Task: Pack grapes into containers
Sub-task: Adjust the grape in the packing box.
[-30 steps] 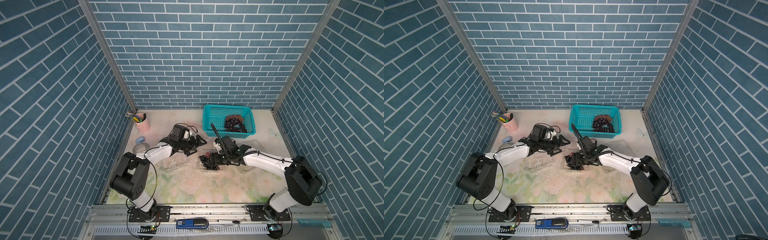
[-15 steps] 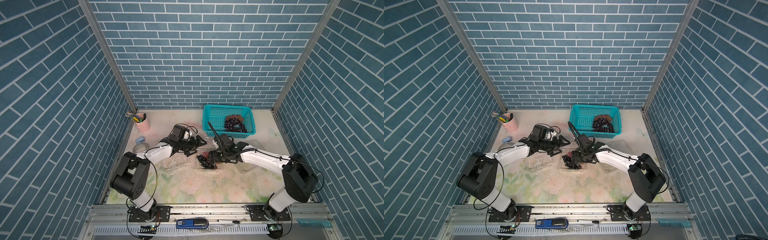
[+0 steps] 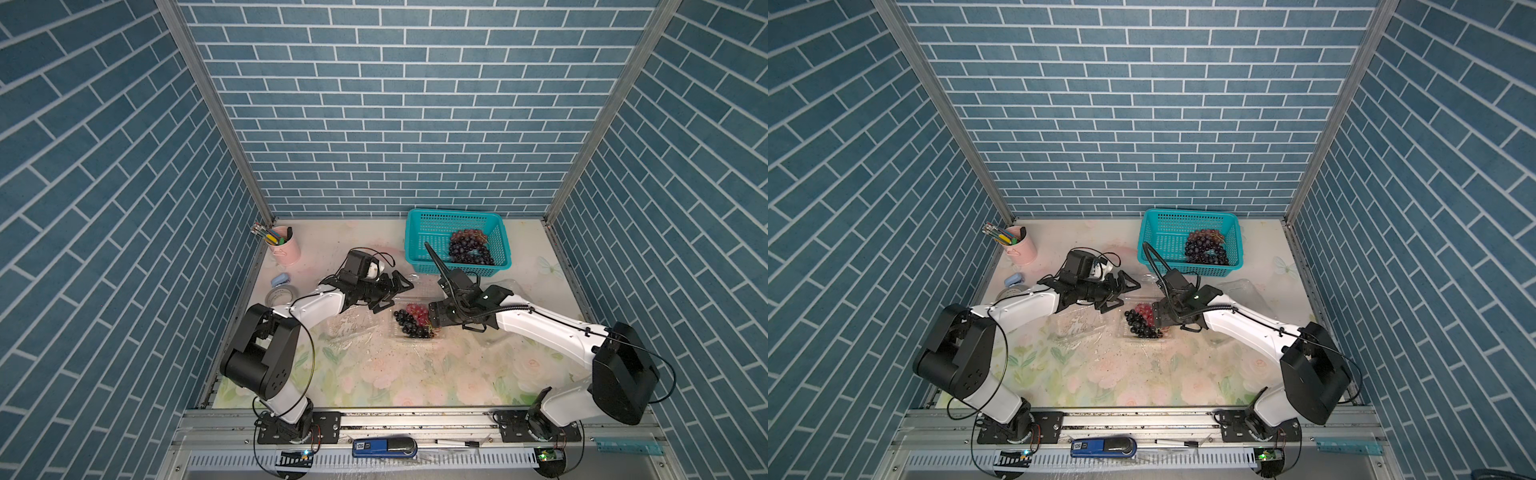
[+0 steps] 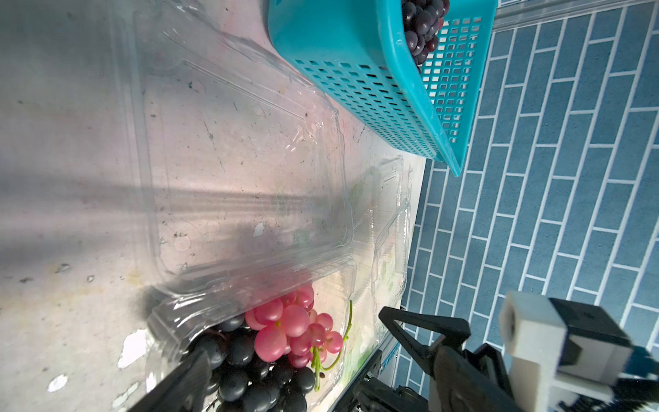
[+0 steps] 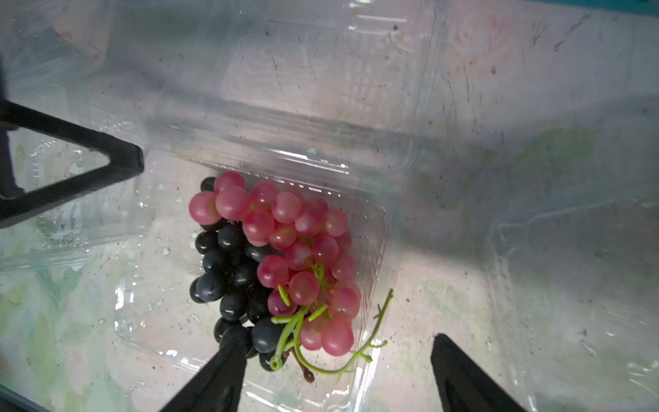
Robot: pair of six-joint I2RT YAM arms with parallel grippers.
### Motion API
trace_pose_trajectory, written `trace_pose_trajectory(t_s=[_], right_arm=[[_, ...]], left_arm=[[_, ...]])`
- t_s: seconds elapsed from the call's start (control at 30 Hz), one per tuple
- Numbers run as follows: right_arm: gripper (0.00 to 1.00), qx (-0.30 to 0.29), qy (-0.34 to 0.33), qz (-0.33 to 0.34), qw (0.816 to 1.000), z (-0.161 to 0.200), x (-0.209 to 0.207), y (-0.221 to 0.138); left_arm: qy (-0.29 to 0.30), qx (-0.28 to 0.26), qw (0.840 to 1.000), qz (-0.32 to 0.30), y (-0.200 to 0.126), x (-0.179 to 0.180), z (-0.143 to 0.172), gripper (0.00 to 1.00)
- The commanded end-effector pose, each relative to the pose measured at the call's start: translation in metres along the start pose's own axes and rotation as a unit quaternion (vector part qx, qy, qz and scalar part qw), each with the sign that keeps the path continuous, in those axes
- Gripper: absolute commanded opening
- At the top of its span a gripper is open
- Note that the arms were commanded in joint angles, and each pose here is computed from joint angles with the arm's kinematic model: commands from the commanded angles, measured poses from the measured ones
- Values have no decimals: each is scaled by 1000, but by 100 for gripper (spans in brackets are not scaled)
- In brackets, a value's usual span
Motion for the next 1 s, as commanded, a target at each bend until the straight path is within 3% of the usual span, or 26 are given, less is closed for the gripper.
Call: trace_pose_trajectory(t_s=[0.0, 0.97], right_arm=[[84, 10, 27, -18, 999, 6, 3, 5], [85, 17, 30, -61, 998, 2, 18, 23]], left_arm=[[2, 7, 1000, 1, 2, 1, 3, 100], [0, 11, 1000, -2, 4, 6, 7, 100]])
Point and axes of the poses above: each gripper's point midway between its finger pads, its own y axis out along the fingers, its own x axis along the line the jaws close on, z = x × y, the point moved 8 cm from there along -y, back along the fingers, and after that the axes turned 2 degrees about -y, right-handed, at the moved point
